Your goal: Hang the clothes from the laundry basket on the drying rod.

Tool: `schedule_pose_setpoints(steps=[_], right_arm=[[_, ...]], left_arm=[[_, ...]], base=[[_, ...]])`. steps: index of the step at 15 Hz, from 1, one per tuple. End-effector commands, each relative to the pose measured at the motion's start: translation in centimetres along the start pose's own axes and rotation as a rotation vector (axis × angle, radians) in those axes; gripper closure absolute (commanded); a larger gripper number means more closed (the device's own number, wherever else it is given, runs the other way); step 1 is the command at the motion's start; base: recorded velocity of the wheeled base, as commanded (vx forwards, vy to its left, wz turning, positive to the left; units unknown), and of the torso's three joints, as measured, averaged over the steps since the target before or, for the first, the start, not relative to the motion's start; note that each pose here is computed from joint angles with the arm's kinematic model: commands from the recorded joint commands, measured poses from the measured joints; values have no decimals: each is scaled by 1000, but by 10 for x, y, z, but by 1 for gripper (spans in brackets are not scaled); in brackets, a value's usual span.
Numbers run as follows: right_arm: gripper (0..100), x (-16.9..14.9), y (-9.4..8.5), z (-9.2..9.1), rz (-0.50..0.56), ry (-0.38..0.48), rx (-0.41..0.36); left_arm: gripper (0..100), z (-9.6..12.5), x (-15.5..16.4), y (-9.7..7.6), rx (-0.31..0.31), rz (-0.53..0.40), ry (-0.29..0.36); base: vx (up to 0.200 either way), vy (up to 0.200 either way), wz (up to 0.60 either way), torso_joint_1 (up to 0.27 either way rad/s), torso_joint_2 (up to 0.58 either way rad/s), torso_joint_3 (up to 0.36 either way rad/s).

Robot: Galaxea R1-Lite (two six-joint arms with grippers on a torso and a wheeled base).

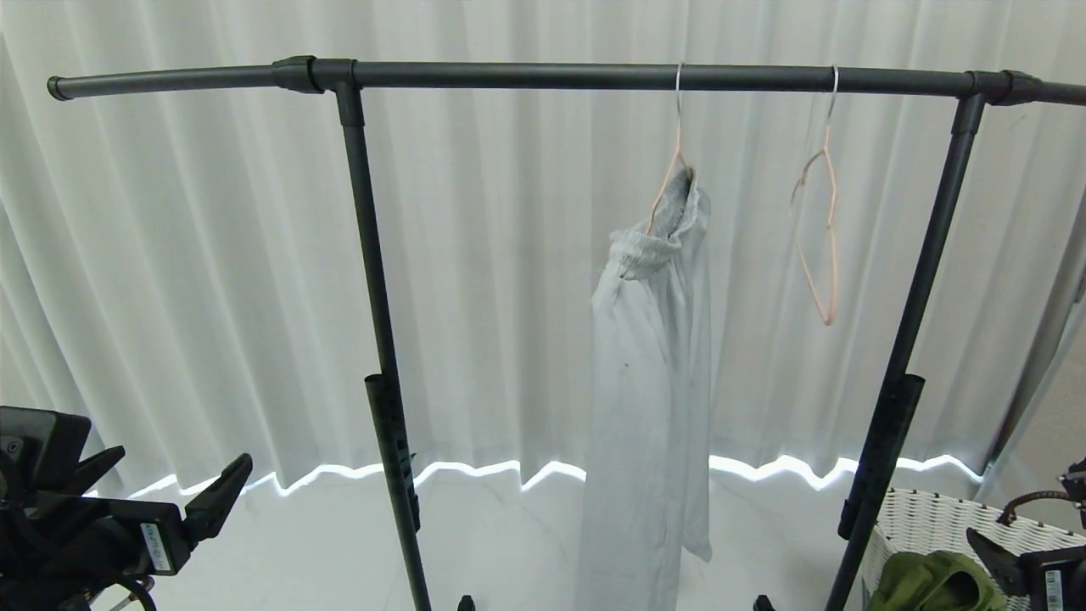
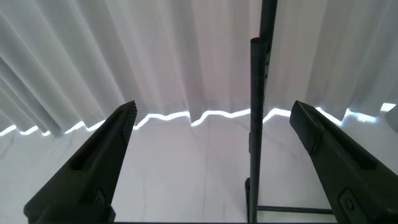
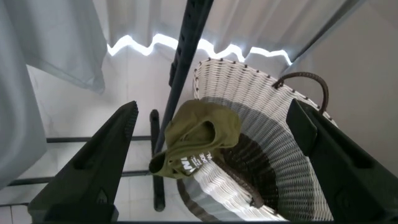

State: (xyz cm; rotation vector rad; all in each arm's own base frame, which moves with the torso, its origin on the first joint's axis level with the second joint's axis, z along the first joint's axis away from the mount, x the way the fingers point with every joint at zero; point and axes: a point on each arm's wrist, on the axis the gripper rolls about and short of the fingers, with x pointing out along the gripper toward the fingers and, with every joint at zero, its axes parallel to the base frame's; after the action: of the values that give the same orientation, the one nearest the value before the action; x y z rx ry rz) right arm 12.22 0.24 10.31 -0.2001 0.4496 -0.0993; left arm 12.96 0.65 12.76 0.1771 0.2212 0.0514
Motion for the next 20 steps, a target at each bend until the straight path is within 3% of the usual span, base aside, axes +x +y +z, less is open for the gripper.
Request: schedule_pose_setpoints(steps=[1,10,20], right_arm=[[0,1,0,-1,-1,8,1],[0,0,0,-1,-1,7,3],[0,0,0,-5,1,18,-2]], left_arm=[[0,-1,-1,0,-2,1,1],[0,-1,0,0,-5,3,5],[0,-5,-2,-1,4,0,20]], base=[[0,0,0,0,0,0],[-200,0,0,3,4,3],[0,0,0,0,0,0]])
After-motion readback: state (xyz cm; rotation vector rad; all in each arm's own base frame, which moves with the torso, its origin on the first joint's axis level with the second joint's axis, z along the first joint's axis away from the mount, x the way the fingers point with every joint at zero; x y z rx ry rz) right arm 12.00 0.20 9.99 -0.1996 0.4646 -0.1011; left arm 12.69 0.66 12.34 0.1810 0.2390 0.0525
